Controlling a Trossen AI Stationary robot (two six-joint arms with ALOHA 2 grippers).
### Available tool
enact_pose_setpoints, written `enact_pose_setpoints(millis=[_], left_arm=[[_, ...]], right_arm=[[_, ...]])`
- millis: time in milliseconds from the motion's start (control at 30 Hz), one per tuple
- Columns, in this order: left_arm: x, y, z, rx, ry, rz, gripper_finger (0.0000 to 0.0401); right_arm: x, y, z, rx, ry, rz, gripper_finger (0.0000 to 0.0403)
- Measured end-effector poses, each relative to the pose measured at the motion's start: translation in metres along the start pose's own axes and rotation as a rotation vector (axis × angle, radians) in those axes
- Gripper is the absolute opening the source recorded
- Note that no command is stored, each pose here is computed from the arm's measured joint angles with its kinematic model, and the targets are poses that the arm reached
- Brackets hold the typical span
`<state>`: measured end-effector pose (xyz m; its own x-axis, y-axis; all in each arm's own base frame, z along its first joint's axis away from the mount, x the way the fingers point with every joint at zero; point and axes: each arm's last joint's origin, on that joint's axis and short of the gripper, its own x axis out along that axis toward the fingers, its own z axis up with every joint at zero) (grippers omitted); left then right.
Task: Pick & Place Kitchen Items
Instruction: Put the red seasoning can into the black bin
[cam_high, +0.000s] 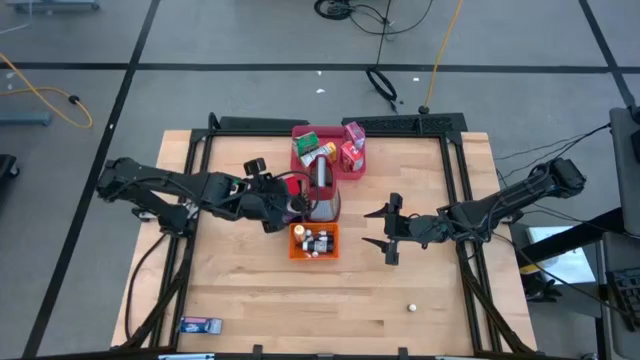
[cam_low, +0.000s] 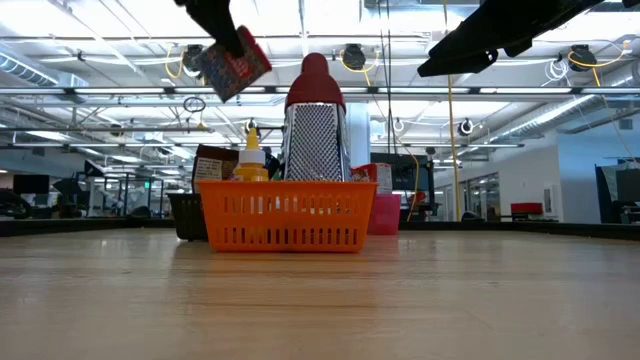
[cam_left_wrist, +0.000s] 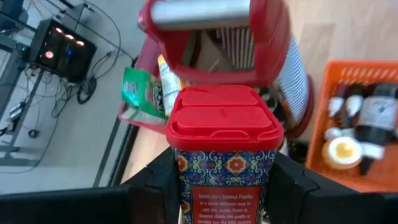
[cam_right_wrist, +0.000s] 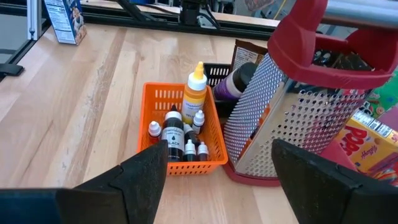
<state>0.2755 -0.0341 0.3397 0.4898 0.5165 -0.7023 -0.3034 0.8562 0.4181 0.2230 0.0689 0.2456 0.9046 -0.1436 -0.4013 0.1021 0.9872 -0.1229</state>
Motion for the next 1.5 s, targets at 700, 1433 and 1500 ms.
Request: enact_pose_setpoints(millis=[700, 1433, 1500], left_arm=[[0.074, 0.040, -0.070, -0.180, -0.012, 0.074, 0.0171], [0.125, 0.031, -0.106, -0.251, -0.218, -0.154, 0.0168], [0.128, 0.029, -0.109, -0.255, -0.235, -0.179, 0.0174]], right_arm=[[0.000, 0.000, 0.003, 0.019, -0.027, 0.002, 0.0279], [0.000, 0.000, 0.003, 0.019, -0.027, -0.001, 0.0279], [0.000, 0.000, 0.003, 0.019, -0.027, -0.001, 0.0279]])
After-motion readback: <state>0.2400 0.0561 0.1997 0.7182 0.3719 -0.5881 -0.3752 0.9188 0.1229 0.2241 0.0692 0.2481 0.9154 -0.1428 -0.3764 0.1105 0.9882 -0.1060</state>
